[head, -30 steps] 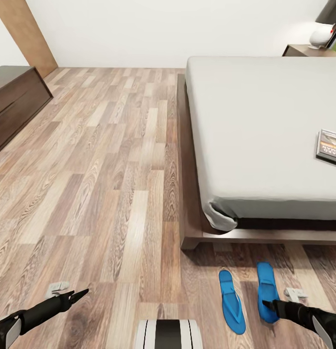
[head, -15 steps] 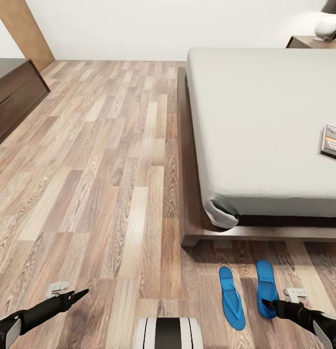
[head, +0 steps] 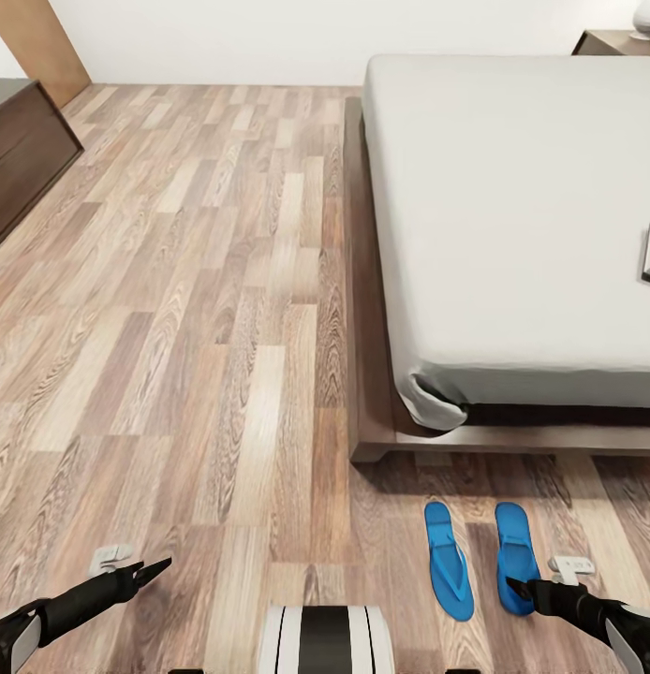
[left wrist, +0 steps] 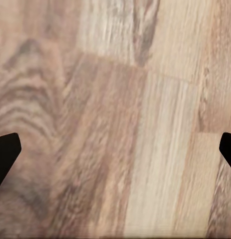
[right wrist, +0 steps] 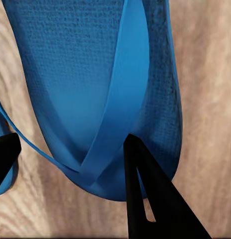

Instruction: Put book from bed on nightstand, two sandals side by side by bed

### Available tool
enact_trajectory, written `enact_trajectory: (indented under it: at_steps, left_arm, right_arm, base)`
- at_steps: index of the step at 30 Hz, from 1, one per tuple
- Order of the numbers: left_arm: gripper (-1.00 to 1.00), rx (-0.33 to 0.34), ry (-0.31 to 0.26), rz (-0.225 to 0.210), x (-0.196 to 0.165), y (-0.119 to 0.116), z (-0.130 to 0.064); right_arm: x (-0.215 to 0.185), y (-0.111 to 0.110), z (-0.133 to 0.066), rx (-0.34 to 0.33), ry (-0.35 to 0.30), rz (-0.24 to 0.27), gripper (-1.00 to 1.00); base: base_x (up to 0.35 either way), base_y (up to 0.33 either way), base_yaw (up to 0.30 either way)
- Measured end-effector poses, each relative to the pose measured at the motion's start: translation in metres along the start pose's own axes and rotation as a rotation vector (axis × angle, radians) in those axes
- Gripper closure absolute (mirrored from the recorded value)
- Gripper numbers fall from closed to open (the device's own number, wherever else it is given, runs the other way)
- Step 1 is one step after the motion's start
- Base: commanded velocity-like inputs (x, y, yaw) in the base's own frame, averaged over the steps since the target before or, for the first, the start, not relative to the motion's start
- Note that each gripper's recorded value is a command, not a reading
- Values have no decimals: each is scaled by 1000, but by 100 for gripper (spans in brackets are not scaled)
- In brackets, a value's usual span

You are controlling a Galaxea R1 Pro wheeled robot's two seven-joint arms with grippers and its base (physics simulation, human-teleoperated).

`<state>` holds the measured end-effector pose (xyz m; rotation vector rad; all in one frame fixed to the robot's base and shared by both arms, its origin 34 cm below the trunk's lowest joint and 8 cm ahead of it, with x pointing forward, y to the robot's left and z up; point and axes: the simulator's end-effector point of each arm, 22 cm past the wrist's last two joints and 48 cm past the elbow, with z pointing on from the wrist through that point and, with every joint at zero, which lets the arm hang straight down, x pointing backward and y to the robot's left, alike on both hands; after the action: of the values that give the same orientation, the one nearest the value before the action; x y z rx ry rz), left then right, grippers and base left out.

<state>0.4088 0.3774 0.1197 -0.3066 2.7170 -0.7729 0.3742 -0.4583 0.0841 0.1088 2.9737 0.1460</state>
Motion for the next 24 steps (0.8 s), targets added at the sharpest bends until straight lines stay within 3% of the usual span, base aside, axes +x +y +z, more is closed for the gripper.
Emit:
enact_trajectory:
  at_steps: [9, 24]
  left_arm:
    - [-100, -10, 31, -18, 16, 9, 5]
    - [-100, -11, 28, -16, 15, 9, 5]
  right_arm:
    - [17, -2, 9, 3, 37, 3, 100]
    - [17, -2, 9, 3, 36, 4, 100]
  base:
    - [0, 0, 0]
    - [19, 45, 0]
